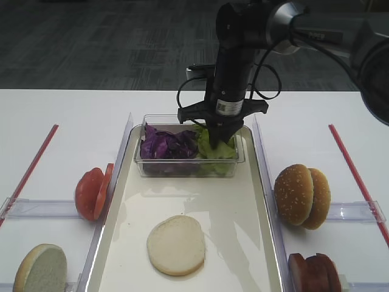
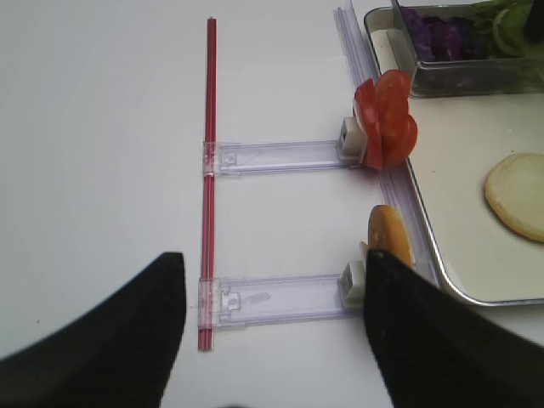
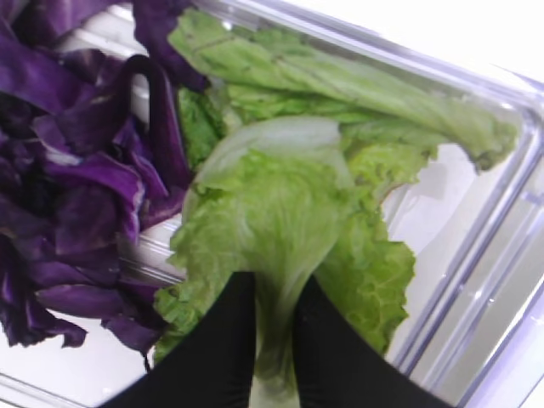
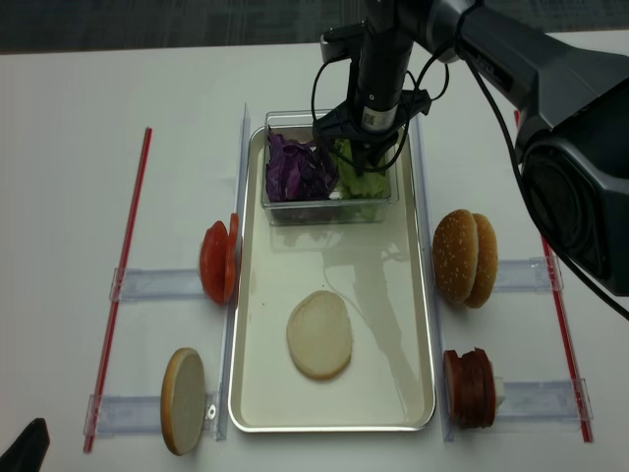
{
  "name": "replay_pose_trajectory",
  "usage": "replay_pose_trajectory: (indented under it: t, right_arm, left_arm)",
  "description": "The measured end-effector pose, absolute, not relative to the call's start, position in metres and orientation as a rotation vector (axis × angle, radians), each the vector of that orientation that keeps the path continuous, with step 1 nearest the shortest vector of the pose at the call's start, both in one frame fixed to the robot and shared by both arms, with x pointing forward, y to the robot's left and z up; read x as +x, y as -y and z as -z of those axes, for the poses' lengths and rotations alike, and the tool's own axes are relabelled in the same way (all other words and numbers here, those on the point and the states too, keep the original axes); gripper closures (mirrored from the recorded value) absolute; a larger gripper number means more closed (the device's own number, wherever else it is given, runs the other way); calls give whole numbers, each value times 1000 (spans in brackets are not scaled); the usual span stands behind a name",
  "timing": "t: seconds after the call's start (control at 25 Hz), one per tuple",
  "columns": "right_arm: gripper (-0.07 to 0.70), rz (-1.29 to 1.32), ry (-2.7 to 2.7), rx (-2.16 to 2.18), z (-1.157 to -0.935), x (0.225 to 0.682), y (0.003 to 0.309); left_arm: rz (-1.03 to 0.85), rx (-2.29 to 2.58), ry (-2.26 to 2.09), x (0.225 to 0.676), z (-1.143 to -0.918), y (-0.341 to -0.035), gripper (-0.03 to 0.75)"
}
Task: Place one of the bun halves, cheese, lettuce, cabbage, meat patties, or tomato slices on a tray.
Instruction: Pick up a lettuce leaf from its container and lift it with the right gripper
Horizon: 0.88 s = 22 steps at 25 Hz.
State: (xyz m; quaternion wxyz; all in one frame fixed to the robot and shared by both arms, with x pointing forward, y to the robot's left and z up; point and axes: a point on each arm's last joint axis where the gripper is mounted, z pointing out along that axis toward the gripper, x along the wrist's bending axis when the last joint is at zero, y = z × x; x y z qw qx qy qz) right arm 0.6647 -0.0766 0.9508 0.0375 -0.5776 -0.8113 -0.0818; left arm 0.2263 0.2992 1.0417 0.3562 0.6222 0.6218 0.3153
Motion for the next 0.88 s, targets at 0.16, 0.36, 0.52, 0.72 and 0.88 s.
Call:
replay_pose_trajectory:
  t: [0.16, 0.36, 0.52, 0.72, 0.88]
  right_arm:
    - [489, 249, 2490, -1781, -951, 665, 77]
    - [514, 246, 2500, -1778, -951, 665, 77]
    - [523, 245, 2501, -1783, -951, 666, 78]
    - [551, 276, 2518, -1788, -963, 665, 79]
    - [572, 298, 2523, -1790, -971, 664, 79]
  left_arm:
    - [-814, 1607, -1606, 226, -1042, -299, 283]
    - [-814, 1607, -1606, 226, -1042, -299, 283]
    - [-814, 1607, -1606, 226, -1042, -299, 283]
    - [-814, 1607, -1606, 226, -1042, -299, 283]
    - [-814, 1607, -1606, 226, -1042, -299, 283]
